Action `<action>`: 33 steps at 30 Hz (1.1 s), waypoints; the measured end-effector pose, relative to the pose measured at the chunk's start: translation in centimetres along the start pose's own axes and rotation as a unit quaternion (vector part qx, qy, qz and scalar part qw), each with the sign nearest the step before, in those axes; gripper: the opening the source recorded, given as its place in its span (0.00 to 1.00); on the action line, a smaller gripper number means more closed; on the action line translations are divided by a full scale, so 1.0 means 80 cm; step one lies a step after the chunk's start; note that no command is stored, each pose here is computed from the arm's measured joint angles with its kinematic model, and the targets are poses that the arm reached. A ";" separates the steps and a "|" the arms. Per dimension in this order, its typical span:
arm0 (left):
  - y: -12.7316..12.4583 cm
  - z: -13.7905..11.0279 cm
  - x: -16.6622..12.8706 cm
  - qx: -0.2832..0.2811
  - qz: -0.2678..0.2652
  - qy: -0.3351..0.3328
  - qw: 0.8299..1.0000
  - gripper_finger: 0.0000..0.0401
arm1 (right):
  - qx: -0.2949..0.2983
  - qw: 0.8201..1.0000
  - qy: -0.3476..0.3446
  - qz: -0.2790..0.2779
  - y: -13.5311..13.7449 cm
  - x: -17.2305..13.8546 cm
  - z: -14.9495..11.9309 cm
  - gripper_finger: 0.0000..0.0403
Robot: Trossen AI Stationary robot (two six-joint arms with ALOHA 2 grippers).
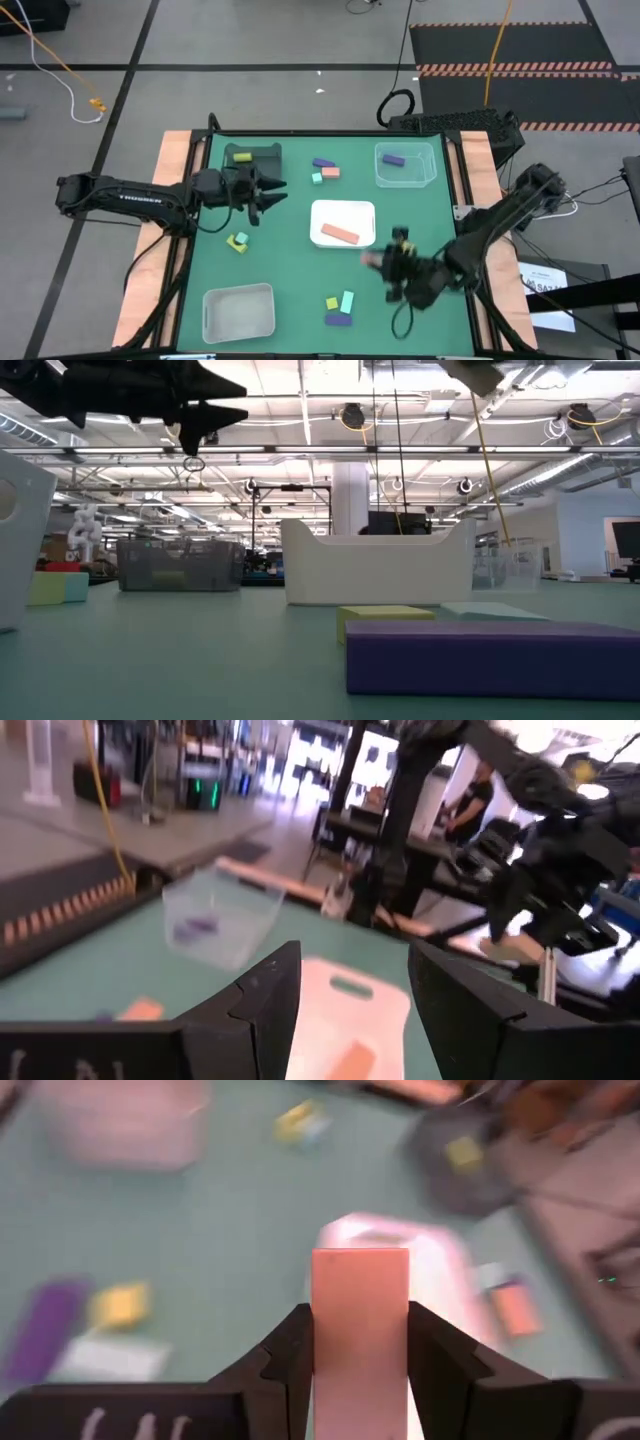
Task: Sort & place blocks by color
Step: Put the bottom orange block into the white bin
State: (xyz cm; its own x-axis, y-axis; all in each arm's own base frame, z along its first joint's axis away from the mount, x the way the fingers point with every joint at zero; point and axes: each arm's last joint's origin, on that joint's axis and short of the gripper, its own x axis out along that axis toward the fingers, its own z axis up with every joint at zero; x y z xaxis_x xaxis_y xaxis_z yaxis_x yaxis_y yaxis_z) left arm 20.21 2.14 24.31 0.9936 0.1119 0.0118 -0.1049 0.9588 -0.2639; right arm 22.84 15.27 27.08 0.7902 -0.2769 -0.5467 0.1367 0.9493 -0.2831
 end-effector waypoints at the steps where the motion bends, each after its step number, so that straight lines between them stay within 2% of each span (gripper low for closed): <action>1: 0.000 0.002 0.000 0.007 0.000 -0.008 1.000 0.47 | 0.001 1.000 -0.012 -0.022 -0.014 -0.002 0.006 0.27; 4: 0.002 0.007 0.000 0.015 0.001 -0.026 1.000 0.47 | -0.005 0.997 -0.029 -0.074 -0.052 -0.005 0.019 0.27; 9: 0.003 0.008 0.000 0.032 0.003 -0.031 0.999 0.47 | 0.012 0.991 -0.049 -0.125 -0.098 0.007 0.037 0.27; 12: 0.003 0.009 0.000 0.045 0.002 -0.036 0.998 0.47 | 0.029 0.985 -0.069 -0.156 -0.116 0.028 0.041 0.27; 15: 0.002 0.011 0.000 0.053 0.001 -0.044 0.998 0.47 | 0.043 0.979 -0.083 -0.180 -0.127 0.057 0.028 0.27; 21: 0.003 0.009 0.000 0.051 0.003 -0.033 0.998 0.47 | 0.099 0.978 -0.134 -0.127 -0.139 0.092 0.002 0.27; 27: 0.003 0.007 0.000 0.054 0.005 -0.024 0.998 0.47 | 0.119 0.964 -0.204 -0.121 -0.140 0.101 -0.012 0.27; 33: 0.004 0.005 0.000 0.054 0.006 -0.019 0.998 0.47 | 0.139 0.959 -0.216 -0.118 -0.139 0.102 -0.019 0.27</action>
State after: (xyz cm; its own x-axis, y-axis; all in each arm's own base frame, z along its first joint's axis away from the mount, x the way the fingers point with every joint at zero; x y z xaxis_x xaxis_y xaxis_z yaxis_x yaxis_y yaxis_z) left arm 20.15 2.52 24.64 0.9902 0.1317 0.0459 -0.1229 0.9796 -0.1588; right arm 26.88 2.21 24.59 0.8831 -0.4589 -0.0979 0.4493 0.8871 -0.1055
